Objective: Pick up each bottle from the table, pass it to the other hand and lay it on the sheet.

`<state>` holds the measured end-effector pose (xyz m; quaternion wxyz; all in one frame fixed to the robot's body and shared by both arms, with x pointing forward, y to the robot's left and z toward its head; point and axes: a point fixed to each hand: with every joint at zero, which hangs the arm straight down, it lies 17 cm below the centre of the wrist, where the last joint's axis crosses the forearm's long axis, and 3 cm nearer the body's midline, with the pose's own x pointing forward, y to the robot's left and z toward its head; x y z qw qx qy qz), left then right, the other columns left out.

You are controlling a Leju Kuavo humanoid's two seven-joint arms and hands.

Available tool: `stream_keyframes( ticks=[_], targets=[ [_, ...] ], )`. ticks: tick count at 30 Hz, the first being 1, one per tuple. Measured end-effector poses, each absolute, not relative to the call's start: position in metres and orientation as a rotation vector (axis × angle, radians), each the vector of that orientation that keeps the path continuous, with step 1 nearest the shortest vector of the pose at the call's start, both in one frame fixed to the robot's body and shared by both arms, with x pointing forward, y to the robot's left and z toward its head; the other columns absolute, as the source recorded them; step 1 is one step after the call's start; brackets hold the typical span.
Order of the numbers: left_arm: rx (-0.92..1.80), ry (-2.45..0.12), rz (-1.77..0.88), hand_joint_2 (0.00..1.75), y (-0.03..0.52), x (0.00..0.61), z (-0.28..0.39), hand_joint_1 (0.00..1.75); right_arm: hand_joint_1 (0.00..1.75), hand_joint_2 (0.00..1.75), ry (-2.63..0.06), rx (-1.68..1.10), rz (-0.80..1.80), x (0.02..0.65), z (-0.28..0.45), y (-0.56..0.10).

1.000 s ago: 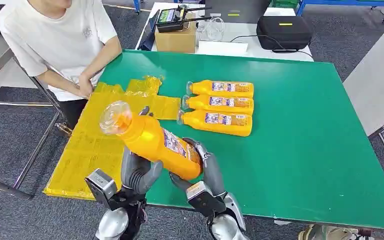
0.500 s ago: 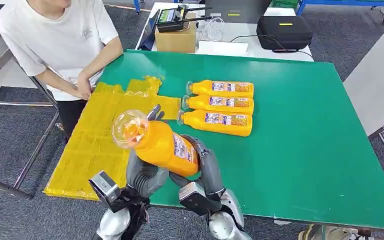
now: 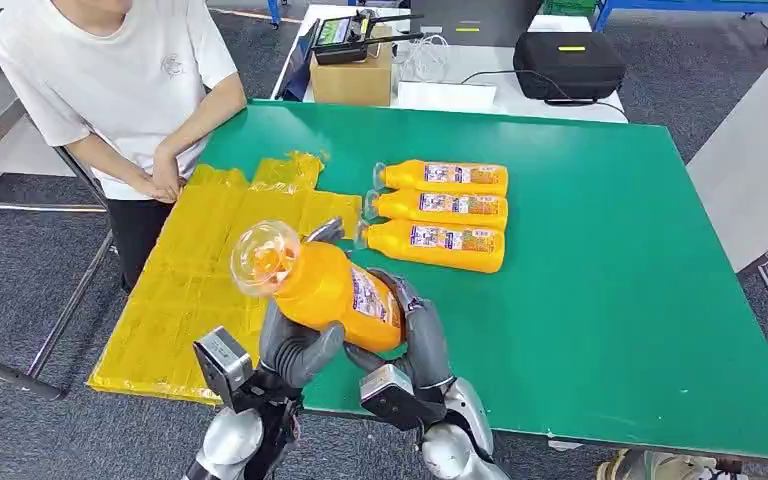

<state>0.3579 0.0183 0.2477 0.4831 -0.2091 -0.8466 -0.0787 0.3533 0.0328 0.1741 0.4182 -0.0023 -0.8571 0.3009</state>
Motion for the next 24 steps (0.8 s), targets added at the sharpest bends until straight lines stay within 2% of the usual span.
stream_keyframes(
  ticks=[4, 5, 8, 9, 10, 11, 12, 13, 24],
  targets=[
    [-0.497, -2.081, -0.196, 1.75, 0.02, 0.359, 0.251, 1.75, 1.75, 1.75, -2.16, -0.012, 0.763, 0.354, 0.177, 0.033],
    [-0.497, -2.084, -0.196, 1.75, 0.02, 0.36, 0.252, 1.75, 1.61, 1.75, -2.162, -0.012, 0.763, 0.355, 0.178, 0.033],
    [-0.474, -2.099, -0.206, 1.75, 0.023, 0.363, 0.254, 1.75, 1.61, 1.75, -2.164, -0.007, 0.763, 0.355, 0.179, 0.034],
    [-0.464, -2.102, -0.209, 1.75, 0.024, 0.364, 0.254, 1.75, 1.29, 1.75, -2.163, -0.003, 0.763, 0.354, 0.18, 0.034],
    [-0.459, -2.105, -0.211, 1.75, 0.024, 0.364, 0.255, 1.75, 0.44, 1.75, -2.162, 0.0, 0.764, 0.354, 0.179, 0.034],
    [-0.449, -2.11, -0.215, 1.75, 0.025, 0.365, 0.255, 1.75, 0.0, 1.75, -2.161, 0.002, 0.763, 0.354, 0.179, 0.035],
    [-0.436, -2.116, -0.221, 1.75, 0.025, 0.366, 0.256, 1.75, 0.0, 1.75, -2.159, 0.008, 0.761, 0.354, 0.179, 0.035],
    [-0.418, -2.121, -0.23, 1.75, 0.025, 0.367, 0.256, 1.75, 0.0, 0.0, -2.153, 0.023, 0.755, 0.354, 0.179, 0.035],
    [-0.479, -2.073, -0.205, 1.75, 0.026, 0.368, 0.249, 1.75, 0.0, 0.0, -2.159, 0.078, 0.663, 0.358, 0.194, 0.032]
  ],
)
